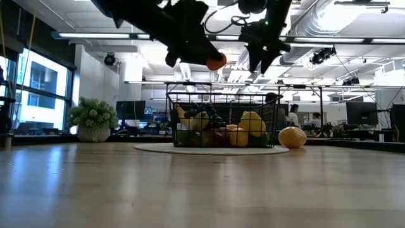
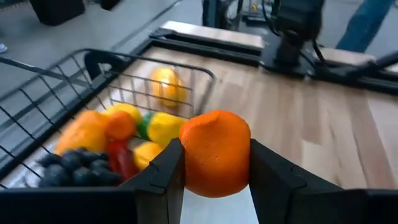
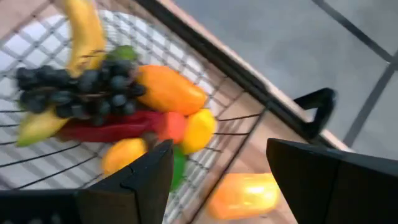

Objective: Build produce basket
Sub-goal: Put the orange into the black wire basket

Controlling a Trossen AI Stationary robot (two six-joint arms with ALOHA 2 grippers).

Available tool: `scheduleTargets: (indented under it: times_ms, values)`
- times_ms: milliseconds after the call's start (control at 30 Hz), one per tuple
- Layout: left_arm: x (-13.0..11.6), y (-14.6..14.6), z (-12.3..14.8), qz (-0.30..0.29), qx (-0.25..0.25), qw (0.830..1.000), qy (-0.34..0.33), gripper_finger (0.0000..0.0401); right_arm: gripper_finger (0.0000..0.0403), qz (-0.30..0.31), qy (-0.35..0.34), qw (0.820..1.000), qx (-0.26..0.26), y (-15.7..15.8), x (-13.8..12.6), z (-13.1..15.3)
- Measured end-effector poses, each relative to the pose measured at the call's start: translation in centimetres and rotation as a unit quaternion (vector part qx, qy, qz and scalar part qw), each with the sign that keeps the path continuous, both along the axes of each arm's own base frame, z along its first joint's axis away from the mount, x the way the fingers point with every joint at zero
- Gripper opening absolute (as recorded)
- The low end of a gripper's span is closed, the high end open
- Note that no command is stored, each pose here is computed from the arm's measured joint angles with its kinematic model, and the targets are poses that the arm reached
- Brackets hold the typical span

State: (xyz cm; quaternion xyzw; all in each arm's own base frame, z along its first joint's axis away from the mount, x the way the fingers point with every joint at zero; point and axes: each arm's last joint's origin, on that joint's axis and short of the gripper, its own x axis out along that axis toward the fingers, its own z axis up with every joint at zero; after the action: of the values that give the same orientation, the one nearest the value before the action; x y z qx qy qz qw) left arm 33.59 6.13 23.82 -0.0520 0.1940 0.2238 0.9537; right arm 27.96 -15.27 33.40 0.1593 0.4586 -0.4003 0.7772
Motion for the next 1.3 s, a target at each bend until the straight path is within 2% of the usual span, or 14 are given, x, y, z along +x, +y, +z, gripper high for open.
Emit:
scheduleTargets:
  times_ms: [267,467,667,867,1300]
  values:
    - [-0.8,4.4,0.6,0.036,-0.001,0.999,-0.036,0.0121,0.0238,-0.014,0.032,0.999,-0.009,-3.2,-2.2,-0.1]
    - [-1.1,6.4,0.7,0.028,-0.007,0.998,-0.057,0.012,0.0238,-0.013,0.041,0.999,-0.004,-4.9,-3.4,-0.1]
    - [-0.5,7.5,-1.1,0.037,-0.01,0.998,-0.045,0.012,0.0238,-0.029,0.042,0.999,-0.002,-5.9,-4.3,-0.1]
    - [0.1,7.7,-2.6,0.042,-0.014,0.998,-0.036,0.0121,0.0238,0.013,0.062,0.998,0.014,-6.2,-4.9,-0.3]
    - [0.3,8.0,-3.0,0.038,-0.015,0.999,-0.035,0.0177,0.0238,0.012,0.095,0.995,0.041,-5.7,-5.5,-0.6]
